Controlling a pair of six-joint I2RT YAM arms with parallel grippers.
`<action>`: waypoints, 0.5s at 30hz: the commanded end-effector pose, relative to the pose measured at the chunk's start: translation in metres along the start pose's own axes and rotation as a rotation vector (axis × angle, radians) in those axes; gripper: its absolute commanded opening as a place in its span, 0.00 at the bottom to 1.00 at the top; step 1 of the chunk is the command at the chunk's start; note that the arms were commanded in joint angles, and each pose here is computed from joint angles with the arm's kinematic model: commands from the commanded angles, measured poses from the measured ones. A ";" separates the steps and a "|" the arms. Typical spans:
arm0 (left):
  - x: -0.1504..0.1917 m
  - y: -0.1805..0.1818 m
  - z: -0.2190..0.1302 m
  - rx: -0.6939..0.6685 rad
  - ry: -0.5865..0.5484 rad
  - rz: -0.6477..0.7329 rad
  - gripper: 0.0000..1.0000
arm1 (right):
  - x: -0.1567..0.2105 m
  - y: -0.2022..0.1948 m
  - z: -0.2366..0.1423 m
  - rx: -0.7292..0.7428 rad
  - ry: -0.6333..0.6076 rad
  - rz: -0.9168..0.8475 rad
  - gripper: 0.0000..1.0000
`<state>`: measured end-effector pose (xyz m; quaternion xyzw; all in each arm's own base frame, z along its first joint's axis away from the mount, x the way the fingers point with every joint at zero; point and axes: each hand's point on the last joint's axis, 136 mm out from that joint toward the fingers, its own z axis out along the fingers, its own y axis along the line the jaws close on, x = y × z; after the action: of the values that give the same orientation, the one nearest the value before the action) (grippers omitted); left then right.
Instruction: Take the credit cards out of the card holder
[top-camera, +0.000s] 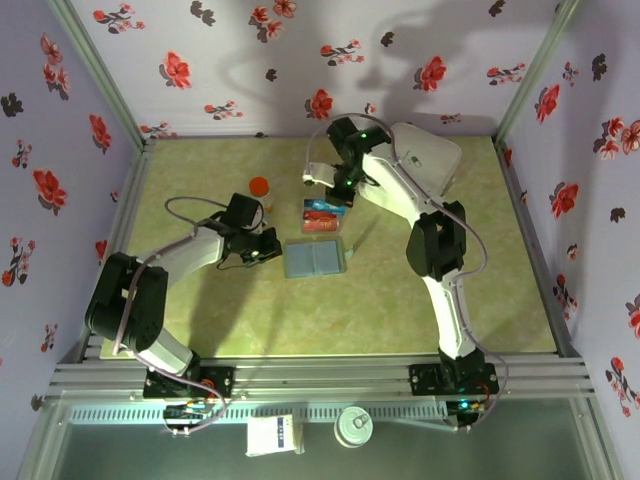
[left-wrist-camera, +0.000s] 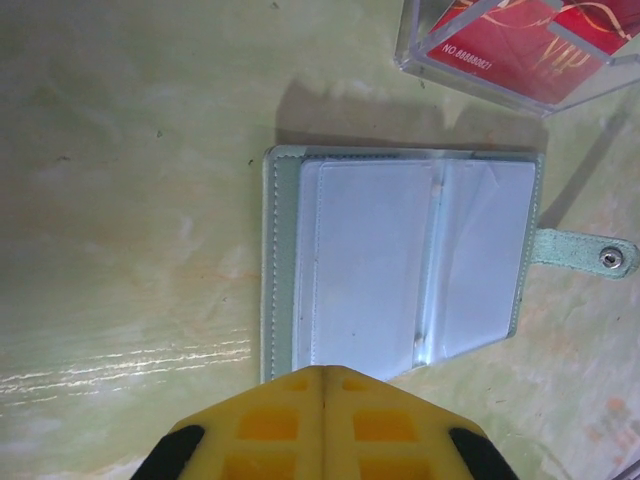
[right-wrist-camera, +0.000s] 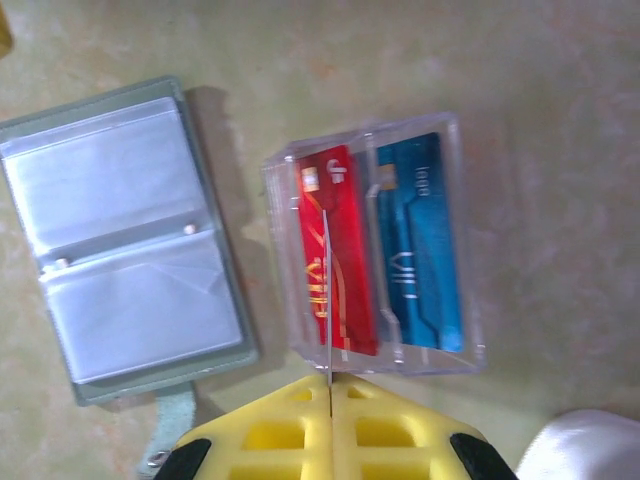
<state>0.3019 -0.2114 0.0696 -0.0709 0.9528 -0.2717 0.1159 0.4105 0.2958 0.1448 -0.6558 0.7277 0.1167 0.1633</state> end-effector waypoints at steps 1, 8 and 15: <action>0.005 0.010 -0.006 -0.036 0.006 -0.002 0.00 | 0.004 -0.008 -0.002 0.016 0.020 -0.046 0.00; 0.006 0.011 -0.006 -0.041 0.007 -0.005 0.00 | -0.011 -0.028 0.003 0.087 -0.040 -0.079 0.00; 0.006 0.013 -0.004 -0.044 0.012 -0.009 0.00 | -0.025 -0.035 0.009 0.110 -0.089 -0.105 0.00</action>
<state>0.2978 -0.2078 0.0669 -0.0746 0.9554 -0.2643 0.1083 0.4395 0.3059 0.1492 -0.6673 0.7058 0.0957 0.2178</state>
